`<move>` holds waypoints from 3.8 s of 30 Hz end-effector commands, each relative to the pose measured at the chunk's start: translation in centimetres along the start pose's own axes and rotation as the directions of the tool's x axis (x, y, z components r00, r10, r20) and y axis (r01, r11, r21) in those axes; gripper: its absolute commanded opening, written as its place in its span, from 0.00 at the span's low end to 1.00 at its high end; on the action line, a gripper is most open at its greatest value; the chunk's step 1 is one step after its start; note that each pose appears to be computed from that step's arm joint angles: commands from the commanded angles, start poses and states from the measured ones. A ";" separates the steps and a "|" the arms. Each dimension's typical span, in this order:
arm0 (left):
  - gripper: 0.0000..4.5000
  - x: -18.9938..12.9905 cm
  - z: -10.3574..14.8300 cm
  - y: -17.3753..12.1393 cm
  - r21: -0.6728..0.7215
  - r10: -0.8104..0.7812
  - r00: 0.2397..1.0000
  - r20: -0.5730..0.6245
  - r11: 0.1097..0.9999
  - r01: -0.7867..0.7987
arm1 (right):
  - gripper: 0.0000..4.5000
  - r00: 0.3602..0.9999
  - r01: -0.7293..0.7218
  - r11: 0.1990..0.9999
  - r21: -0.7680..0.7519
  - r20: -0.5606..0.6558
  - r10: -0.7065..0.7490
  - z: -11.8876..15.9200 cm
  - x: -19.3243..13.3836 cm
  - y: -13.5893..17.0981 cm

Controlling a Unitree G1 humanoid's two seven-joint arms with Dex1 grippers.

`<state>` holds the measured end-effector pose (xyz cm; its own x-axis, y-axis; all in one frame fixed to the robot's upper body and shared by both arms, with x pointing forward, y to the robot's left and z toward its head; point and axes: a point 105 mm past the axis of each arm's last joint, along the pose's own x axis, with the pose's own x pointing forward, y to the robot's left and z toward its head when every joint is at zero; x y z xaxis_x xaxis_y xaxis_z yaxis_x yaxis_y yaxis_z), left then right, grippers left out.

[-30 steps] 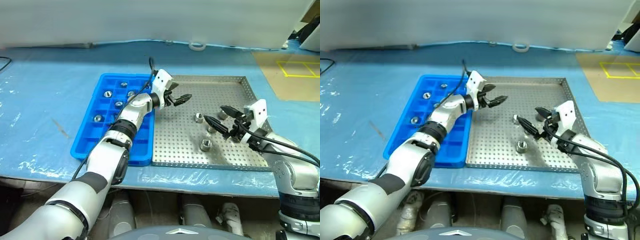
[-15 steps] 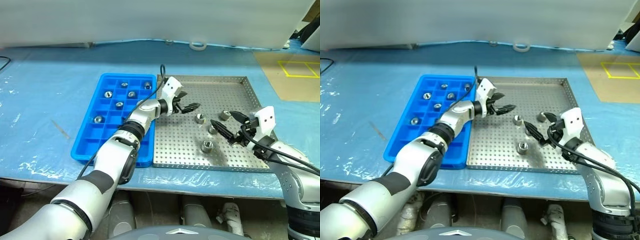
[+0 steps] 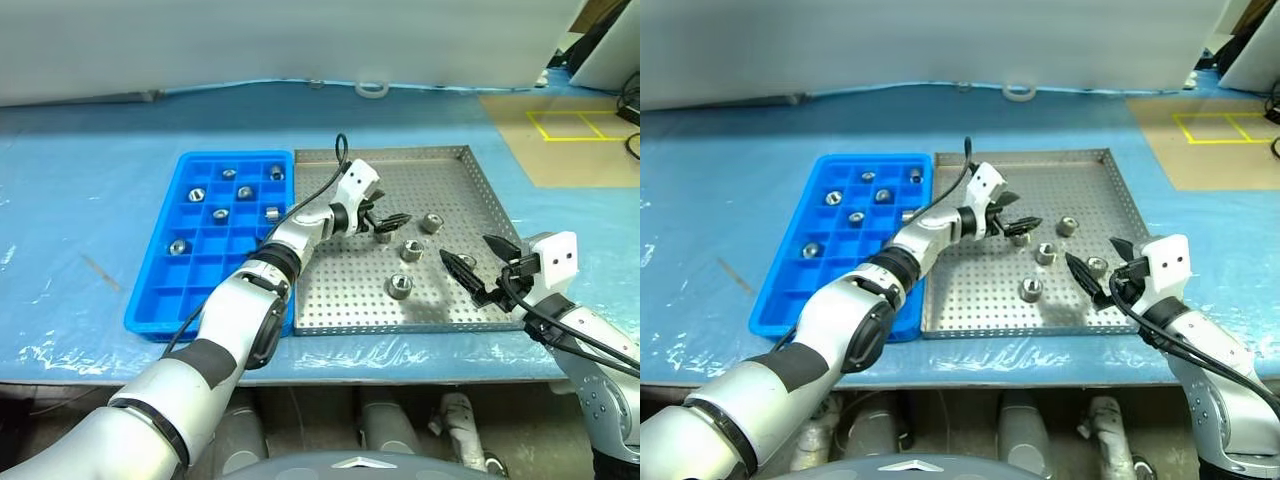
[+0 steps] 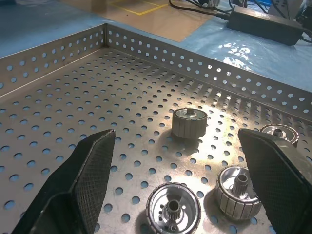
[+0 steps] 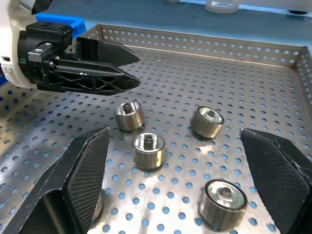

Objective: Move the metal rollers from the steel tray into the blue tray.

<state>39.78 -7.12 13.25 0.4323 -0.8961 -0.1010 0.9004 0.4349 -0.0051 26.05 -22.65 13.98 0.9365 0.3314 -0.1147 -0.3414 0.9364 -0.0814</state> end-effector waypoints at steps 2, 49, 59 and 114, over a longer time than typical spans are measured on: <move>0.95 0.5 1.3 0.2 0.049 0.041 0.999 0.028 0.998 -0.042 | 1.00 0.998 0.026 0.999 -0.039 0.055 -0.024 1.6 -0.9 -0.2; 0.38 -1.1 5.1 2.2 -0.126 0.192 0.934 0.300 0.979 -0.161 | 1.00 0.963 -0.245 0.969 -0.019 0.112 0.245 3.5 4.8 2.2; 0.38 -7.7 7.6 2.3 -0.074 0.277 0.834 0.476 0.958 -0.276 | 1.00 0.818 -0.557 0.830 -0.033 0.150 0.555 5.8 11.5 6.2; 0.99 -19.4 -1.4 1.5 0.009 0.546 0.816 0.192 0.830 -0.557 | 1.00 0.645 -0.756 0.648 -0.091 0.064 0.761 4.5 15.2 10.8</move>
<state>32.58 12.30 12.95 0.8919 -0.4462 0.0735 0.4427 0.8947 0.0585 36.93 -5.81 14.14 0.3006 0.9455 -0.1252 -0.9536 0.3000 -0.0239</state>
